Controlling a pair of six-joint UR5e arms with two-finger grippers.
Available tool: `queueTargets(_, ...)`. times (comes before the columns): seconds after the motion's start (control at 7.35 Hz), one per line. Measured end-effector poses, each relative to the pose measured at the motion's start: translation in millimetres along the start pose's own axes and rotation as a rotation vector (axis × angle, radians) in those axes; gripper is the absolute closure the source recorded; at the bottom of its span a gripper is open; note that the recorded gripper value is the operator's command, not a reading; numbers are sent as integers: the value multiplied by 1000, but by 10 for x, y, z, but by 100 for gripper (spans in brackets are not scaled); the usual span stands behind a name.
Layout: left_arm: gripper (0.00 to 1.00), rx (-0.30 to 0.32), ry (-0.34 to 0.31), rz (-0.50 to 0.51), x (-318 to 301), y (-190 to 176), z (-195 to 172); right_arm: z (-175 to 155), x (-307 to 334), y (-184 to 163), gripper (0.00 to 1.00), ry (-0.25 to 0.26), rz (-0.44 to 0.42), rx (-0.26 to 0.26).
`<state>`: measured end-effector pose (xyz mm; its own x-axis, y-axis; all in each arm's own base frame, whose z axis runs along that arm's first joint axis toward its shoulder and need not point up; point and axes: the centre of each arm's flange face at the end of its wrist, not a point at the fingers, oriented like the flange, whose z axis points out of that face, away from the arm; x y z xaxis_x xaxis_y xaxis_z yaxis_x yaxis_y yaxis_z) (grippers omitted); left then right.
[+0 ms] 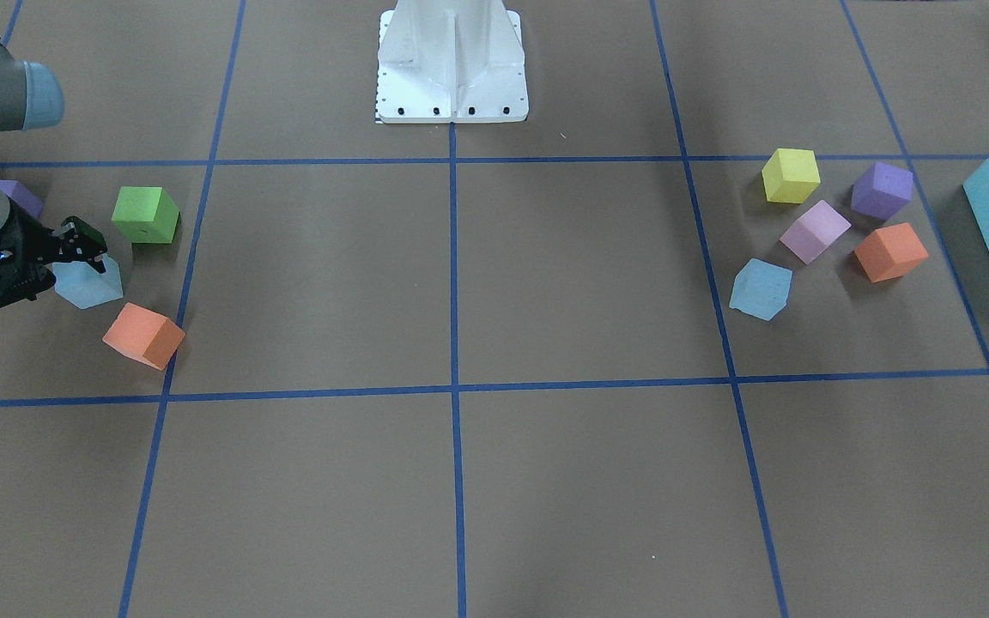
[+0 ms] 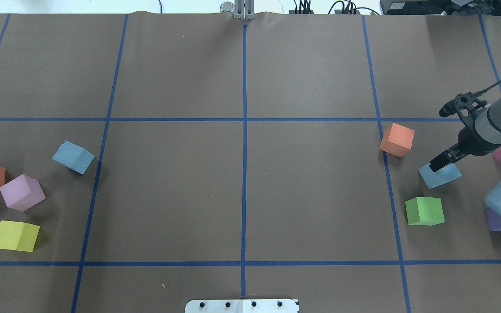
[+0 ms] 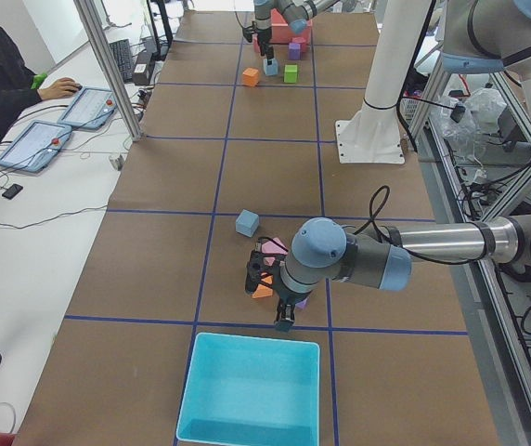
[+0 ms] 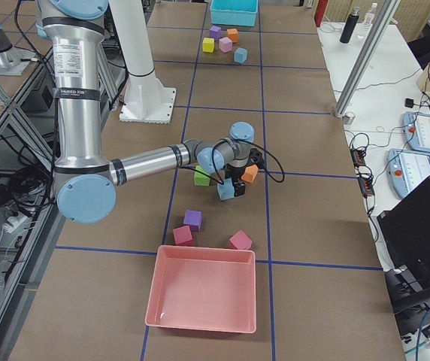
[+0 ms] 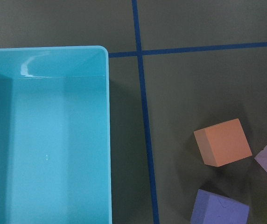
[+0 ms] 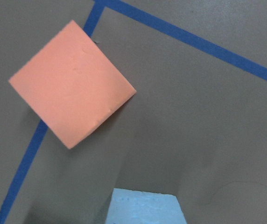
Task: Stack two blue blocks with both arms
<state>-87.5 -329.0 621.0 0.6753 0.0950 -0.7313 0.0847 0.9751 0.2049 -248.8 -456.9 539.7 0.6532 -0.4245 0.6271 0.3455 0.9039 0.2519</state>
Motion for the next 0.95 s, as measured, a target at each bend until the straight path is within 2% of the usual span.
queueTargets(0.68,2,2,0,0,2,0,-7,184,-137,41,2,-3,32,-35)
queueTargets(0.95,2,1,0,0,1,-1,-5,238,-142,38,38,0,36,-43)
